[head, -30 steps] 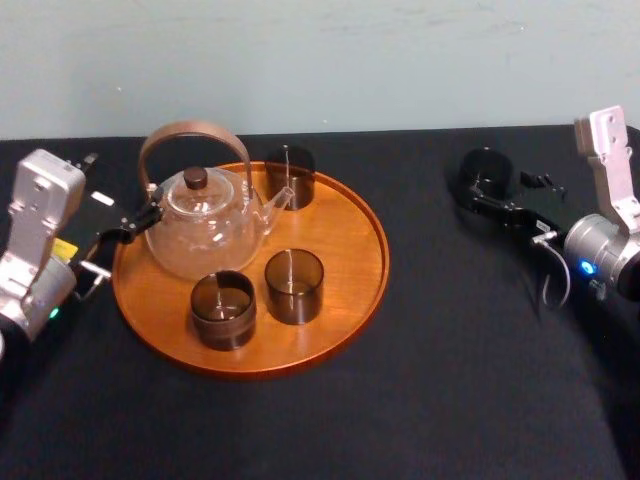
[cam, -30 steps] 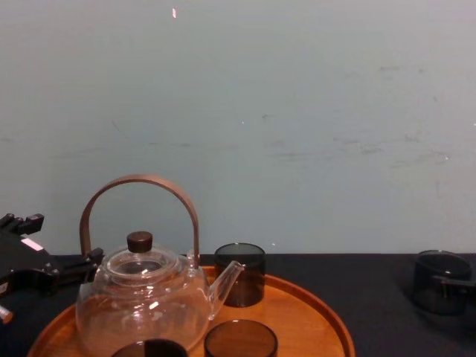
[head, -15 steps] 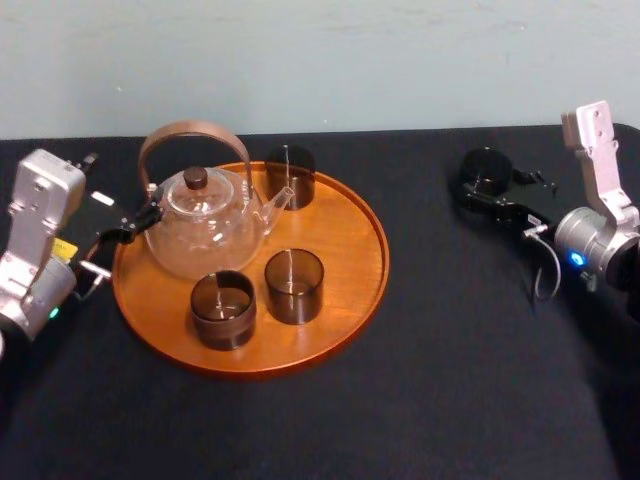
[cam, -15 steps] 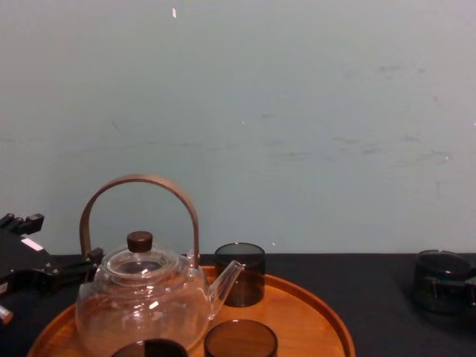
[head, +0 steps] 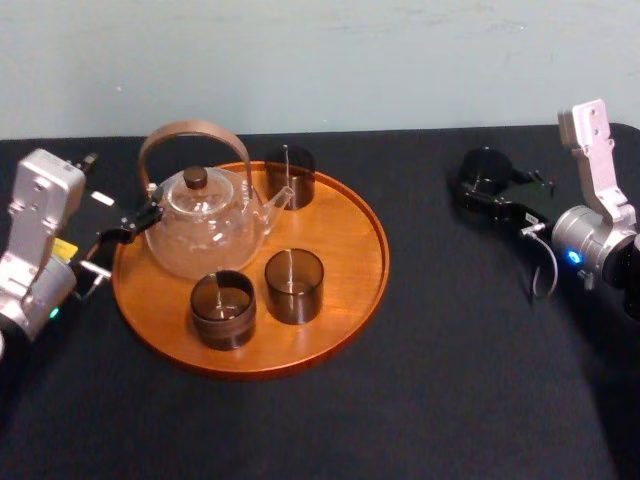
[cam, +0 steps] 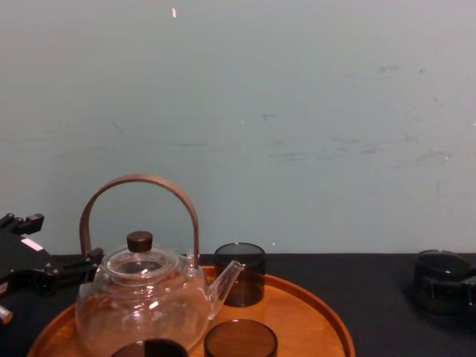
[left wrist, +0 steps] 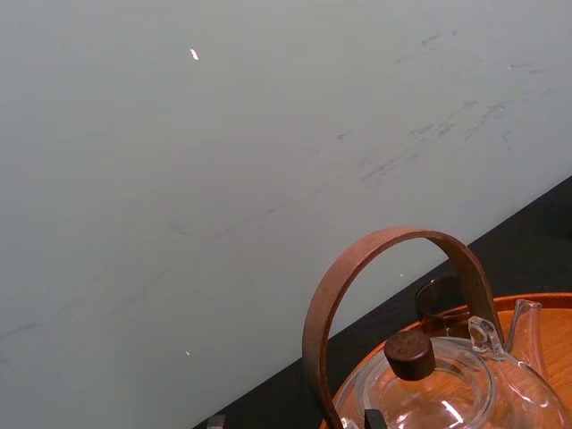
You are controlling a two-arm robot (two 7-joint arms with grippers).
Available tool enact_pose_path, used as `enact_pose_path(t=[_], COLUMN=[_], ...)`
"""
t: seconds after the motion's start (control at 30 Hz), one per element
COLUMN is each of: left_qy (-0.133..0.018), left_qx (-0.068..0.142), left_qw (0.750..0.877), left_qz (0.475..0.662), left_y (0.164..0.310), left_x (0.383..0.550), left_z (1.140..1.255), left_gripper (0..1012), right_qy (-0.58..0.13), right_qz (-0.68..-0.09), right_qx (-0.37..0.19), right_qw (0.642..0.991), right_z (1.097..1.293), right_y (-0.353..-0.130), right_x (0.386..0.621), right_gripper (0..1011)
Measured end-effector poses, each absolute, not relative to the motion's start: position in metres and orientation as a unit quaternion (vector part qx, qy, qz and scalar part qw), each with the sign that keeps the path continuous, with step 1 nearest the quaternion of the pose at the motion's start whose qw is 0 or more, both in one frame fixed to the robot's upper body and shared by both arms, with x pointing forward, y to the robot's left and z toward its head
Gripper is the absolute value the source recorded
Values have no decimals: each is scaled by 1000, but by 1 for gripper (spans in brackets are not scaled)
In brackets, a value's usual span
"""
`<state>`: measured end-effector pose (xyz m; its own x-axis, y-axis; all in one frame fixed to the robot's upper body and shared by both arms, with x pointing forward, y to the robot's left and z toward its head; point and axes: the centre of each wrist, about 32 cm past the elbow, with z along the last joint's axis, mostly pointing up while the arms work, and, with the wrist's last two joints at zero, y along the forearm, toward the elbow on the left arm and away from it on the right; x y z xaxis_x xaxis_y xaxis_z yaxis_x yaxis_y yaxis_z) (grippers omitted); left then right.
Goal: Pick up the glass from the table and place it on the tray.
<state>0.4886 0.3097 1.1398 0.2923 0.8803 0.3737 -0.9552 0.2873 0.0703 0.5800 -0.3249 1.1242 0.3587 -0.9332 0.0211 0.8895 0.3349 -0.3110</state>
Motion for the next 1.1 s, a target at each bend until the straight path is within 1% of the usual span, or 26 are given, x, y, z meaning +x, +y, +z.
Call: enact_pose_path(t=[0.43,0.9,1.1], left_qy=[-132,-132,-132], left_qx=[142,141,141], left_qw=[791,791,791], left_qz=[580,580,580], left_y=[310,310,310], left_x=[489,489,489], left_z=[1140,1140,1140], left_gripper=[1010,1010,1009], right_qy=[79,84,82], right_qz=[-560,-562,-562], right_qx=[-136,-145,-148], right_qw=[813,810,809], right_z=[1125,1118,1117], right_y=[-322,-323,-323], right_x=[589,605,608], right_gripper=[1002,1002,1002])
